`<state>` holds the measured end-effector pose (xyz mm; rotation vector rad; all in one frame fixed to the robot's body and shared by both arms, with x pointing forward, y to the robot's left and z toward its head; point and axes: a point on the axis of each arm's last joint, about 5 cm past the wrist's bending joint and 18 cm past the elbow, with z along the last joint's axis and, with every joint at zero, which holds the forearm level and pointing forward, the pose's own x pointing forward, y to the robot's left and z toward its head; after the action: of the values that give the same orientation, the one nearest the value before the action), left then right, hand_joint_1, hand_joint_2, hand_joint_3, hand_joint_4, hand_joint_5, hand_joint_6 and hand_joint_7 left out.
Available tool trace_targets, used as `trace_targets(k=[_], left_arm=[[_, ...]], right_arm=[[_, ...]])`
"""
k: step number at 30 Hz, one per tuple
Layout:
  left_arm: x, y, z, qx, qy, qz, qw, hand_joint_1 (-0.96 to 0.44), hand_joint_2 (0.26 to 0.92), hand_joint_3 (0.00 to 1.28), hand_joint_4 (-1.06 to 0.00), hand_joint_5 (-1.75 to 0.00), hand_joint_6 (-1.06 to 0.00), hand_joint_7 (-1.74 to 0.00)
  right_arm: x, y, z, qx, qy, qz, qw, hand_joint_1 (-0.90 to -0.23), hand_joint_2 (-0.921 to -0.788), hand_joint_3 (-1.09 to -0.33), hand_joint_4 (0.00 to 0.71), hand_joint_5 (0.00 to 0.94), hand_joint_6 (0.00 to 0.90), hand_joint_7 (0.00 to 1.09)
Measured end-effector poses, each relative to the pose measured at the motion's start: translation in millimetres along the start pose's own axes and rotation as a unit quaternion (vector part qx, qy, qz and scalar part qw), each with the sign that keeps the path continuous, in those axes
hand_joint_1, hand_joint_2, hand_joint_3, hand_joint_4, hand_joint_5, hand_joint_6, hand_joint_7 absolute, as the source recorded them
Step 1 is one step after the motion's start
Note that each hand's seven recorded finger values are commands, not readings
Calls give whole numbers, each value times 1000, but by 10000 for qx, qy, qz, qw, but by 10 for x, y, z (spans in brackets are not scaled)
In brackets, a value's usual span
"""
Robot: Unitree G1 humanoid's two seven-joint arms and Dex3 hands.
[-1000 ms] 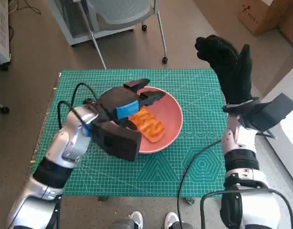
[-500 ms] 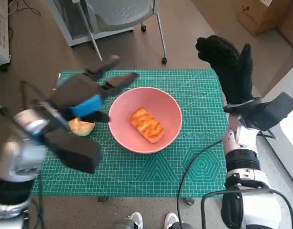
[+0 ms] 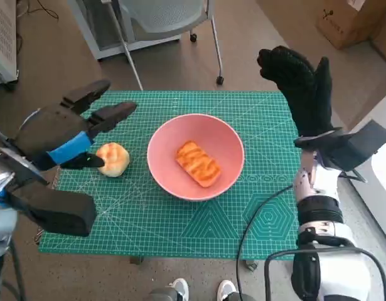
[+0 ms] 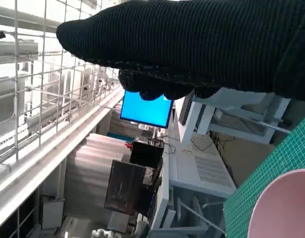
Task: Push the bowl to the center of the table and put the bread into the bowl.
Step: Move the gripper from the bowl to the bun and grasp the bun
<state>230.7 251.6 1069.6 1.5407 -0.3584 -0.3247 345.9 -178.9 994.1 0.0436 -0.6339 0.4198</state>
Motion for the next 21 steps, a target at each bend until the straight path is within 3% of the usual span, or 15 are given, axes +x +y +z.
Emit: trace_targets(k=[21], left_arm=[[86,-327,-124,-517,405,-598,9960,-433,709,2,-163,-4,-369,-3]], right_arm=[[27,8,1,40,50,56,10000,-661,-921,-665,200,4,346,3]])
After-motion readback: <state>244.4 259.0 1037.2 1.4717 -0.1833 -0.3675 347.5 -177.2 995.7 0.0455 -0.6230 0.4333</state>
